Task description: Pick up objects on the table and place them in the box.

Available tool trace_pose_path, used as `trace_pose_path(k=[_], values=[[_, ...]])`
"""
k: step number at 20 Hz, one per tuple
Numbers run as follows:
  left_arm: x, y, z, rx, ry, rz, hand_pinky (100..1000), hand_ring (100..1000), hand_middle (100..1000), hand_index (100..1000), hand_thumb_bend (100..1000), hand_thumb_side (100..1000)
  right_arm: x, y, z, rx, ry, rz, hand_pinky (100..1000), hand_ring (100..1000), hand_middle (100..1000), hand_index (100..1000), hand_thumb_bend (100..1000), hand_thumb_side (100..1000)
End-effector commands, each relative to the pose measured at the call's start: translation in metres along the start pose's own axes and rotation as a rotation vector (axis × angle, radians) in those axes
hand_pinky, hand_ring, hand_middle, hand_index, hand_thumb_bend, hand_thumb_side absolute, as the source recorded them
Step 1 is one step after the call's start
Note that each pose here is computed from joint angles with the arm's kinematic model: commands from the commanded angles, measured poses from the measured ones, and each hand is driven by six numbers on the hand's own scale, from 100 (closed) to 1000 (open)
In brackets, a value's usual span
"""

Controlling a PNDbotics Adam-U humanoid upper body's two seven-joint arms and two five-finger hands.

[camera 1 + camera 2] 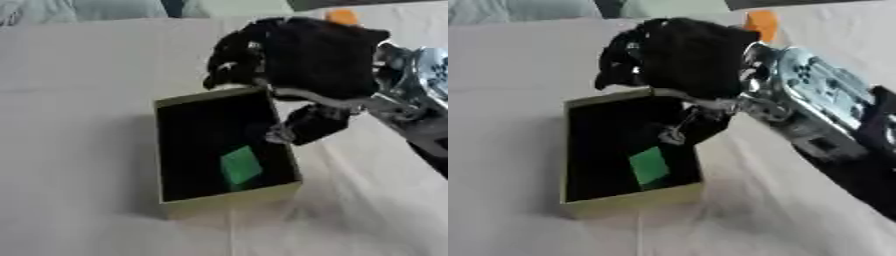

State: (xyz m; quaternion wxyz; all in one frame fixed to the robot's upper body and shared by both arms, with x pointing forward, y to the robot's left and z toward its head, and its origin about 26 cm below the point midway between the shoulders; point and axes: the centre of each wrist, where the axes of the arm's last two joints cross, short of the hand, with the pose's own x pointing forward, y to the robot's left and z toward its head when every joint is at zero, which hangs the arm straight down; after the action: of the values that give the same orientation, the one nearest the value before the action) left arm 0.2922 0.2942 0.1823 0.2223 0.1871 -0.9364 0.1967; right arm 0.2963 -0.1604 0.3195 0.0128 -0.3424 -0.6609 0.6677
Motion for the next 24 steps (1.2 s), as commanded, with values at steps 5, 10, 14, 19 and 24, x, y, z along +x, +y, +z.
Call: trace_pose_path(k=[5, 10, 14, 19, 24], values=[[0.004, 0.002, -0.004, -0.002, -0.019, -0.008, 934, 722, 737, 866, 470, 837, -0.035, -0.037, 0.036, -0.12, 0.182, -0.002, 808, 852, 788, 871, 337, 145], [0.004, 0.002, -0.003, -0.002, -0.016, -0.012, 935, 720, 736, 866, 468, 839, -0.067, -0.034, 0.049, -0.099, 0.328, 0.002, 809, 856, 793, 875, 341, 152], [0.003, 0.003, 0.0, -0.001, -0.009, -0.016, 936, 717, 736, 865, 465, 842, -0.104, -0.022, 0.06, -0.07, 0.465, -0.007, 811, 855, 797, 881, 312, 157], [0.003, 0.003, 0.001, 0.001, -0.007, -0.021, 937, 715, 736, 865, 462, 844, -0.15, -0.008, 0.074, -0.024, 0.6, -0.019, 814, 864, 815, 890, 300, 179], [0.003, 0.002, 0.001, 0.005, -0.008, -0.023, 940, 713, 735, 865, 460, 845, -0.182, 0.004, 0.087, 0.043, 0.67, -0.032, 826, 885, 834, 894, 395, 100]])
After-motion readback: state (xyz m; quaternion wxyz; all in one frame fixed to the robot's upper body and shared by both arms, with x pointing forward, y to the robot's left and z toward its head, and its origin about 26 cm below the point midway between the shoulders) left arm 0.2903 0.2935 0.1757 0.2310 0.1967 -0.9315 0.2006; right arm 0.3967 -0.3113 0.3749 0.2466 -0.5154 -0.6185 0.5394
